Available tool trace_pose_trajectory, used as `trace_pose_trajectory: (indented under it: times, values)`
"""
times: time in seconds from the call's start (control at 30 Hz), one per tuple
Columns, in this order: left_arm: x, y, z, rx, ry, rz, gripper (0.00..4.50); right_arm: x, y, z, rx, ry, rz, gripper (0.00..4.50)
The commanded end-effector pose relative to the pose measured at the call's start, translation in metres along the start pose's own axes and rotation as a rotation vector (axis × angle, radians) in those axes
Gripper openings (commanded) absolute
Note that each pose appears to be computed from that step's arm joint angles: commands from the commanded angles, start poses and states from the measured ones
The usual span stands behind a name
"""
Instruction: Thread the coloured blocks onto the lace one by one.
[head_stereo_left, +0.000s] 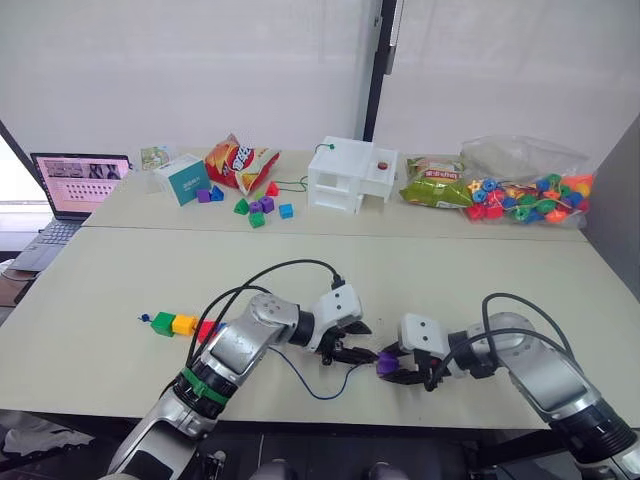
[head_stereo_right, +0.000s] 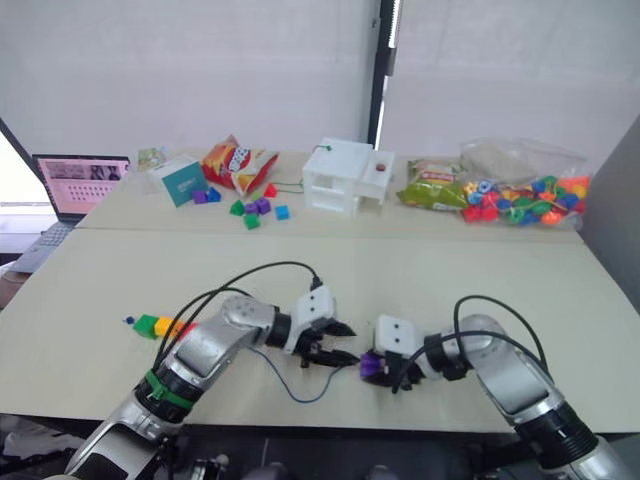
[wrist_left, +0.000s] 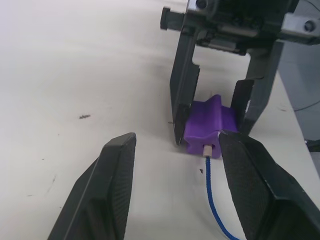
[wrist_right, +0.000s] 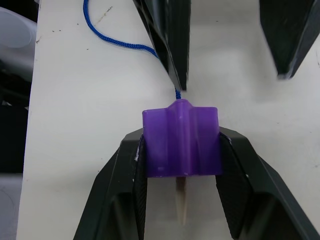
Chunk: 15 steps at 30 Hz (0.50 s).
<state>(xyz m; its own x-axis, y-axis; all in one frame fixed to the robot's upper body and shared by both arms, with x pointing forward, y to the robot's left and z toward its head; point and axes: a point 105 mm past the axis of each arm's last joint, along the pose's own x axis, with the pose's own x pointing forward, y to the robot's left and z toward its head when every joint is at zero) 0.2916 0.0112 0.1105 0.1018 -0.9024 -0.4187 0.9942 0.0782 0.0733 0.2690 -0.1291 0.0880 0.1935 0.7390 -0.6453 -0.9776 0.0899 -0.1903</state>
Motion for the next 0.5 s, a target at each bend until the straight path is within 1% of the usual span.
trace_pose_trajectory:
  times: [0.03, 0.17, 0.33, 0.5]
  values:
    - [-0.013, -0.005, -0.002, 0.008, 0.001, 0.003, 2.57, -0.005, 0.002, -0.009, 0.023, 0.034, -0.012, 1.37]
    - [-0.025, -0.011, -0.022, -0.032, 0.044, 0.037, 2.57, -0.008, 0.003, -0.014, 0.036, 0.044, -0.023, 1.37]
    - [-0.023, -0.022, -0.024, -0.057, 0.022, 0.018, 2.57, -0.011, 0.003, -0.016, 0.044, 0.050, -0.034, 1.37]
    - [-0.005, -0.030, -0.027, -0.142, -0.014, 0.012, 2.57, -0.013, 0.003, -0.017, 0.049, 0.067, -0.031, 1.37]
